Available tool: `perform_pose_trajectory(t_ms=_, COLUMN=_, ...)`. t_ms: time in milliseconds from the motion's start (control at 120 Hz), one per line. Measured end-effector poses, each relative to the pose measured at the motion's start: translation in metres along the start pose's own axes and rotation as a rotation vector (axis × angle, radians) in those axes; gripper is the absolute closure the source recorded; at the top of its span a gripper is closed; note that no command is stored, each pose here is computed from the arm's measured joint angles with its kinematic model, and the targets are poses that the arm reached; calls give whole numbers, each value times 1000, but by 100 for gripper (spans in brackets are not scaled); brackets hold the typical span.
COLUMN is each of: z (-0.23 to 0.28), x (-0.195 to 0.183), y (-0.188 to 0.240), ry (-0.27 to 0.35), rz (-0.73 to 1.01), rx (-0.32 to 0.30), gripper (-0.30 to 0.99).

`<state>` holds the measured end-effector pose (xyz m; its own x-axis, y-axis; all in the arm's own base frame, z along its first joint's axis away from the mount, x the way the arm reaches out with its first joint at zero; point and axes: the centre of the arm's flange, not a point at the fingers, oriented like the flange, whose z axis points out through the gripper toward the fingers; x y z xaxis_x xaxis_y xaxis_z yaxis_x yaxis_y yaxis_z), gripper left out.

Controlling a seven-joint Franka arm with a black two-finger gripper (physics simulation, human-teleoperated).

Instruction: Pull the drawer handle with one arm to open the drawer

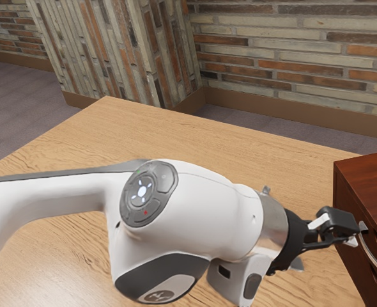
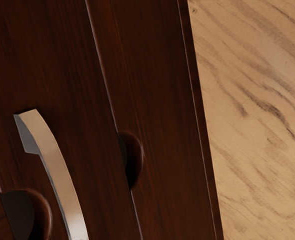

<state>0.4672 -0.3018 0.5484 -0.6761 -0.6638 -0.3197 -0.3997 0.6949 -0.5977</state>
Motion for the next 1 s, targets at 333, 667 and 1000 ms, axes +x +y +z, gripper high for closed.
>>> perform_pose_trajectory(t_ms=333, z=4, x=-9, y=1, ry=29, rz=-75, rx=35, gripper=0)
perform_pose_trajectory(t_ms=667, z=24, x=-19, y=9, ry=78, rz=-222, rx=31, gripper=0)
perform_pose_trajectory(t_ms=1000, z=45, x=-21, y=2, ry=85, rz=-264, rx=27, gripper=0)
